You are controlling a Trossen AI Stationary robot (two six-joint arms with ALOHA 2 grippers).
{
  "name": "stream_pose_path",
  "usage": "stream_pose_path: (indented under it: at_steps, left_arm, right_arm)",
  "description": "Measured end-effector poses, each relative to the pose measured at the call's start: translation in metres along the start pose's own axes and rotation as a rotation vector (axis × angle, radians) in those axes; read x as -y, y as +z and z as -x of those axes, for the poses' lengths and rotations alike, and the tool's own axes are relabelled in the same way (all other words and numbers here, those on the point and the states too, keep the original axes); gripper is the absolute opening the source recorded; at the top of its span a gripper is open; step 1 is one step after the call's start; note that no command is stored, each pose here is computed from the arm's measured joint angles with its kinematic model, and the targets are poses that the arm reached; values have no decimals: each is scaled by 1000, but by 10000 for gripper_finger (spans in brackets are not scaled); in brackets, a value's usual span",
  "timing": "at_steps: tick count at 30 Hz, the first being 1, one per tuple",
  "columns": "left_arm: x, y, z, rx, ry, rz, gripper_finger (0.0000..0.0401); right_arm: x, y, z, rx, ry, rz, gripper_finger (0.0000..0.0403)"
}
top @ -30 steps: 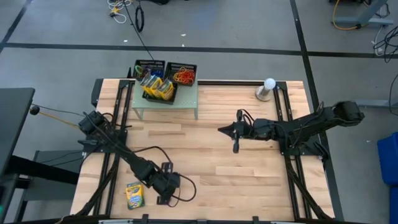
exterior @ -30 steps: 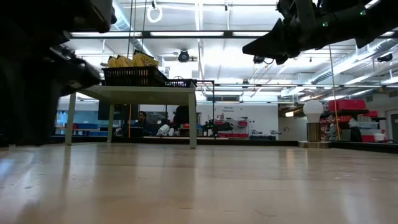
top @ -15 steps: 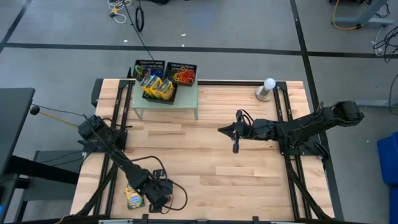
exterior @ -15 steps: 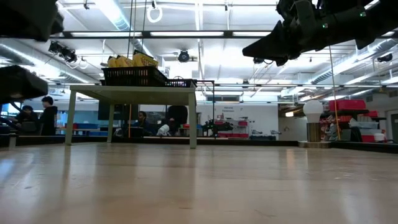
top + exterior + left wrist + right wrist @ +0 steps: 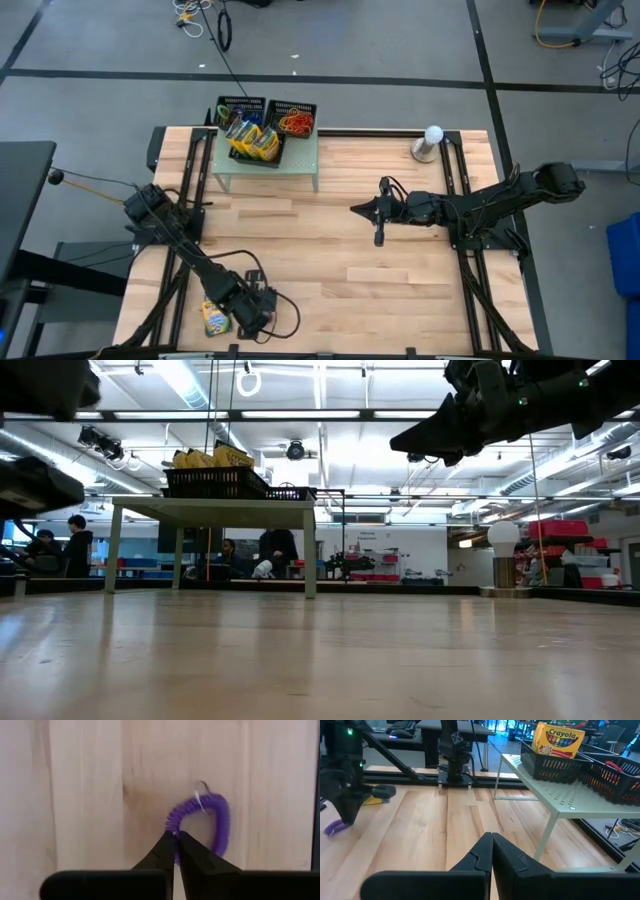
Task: Pick & Place Office Desk Supplies
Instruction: Put the violet spring rubberband into the top left black bin
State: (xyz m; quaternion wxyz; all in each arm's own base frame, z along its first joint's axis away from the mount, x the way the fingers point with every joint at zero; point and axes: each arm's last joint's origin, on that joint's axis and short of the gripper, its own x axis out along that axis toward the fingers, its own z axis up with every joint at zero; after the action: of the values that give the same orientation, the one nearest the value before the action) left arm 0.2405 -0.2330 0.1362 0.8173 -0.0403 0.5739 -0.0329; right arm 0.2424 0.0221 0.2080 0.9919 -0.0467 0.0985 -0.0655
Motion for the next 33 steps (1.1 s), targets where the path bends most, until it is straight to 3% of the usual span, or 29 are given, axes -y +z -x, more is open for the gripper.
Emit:
stream_pose_path:
  at_steps: [4,9,15,22,30,33]
  left_arm:
    - [-3,2,17,20,6,-85,12]
    - [-27,11,65,145,132,-48,10]
    - [-78,19,140,433,351,104,10]
    - [-152,17,217,773,685,341,10]
    - [-227,11,271,878,1006,564,10]
    - [-258,13,282,878,1071,618,10]
  right_arm:
    - [0,0,0,-5,0,1,11]
    - [0,-1,0,-8,0,2,11]
    - [0,-1,0,-12,1,3,11]
    - [0,-1,0,-12,1,3,11]
    - [0,-1,0,-12,0,3,11]
    - [0,-1,0,-12,0,3,11]
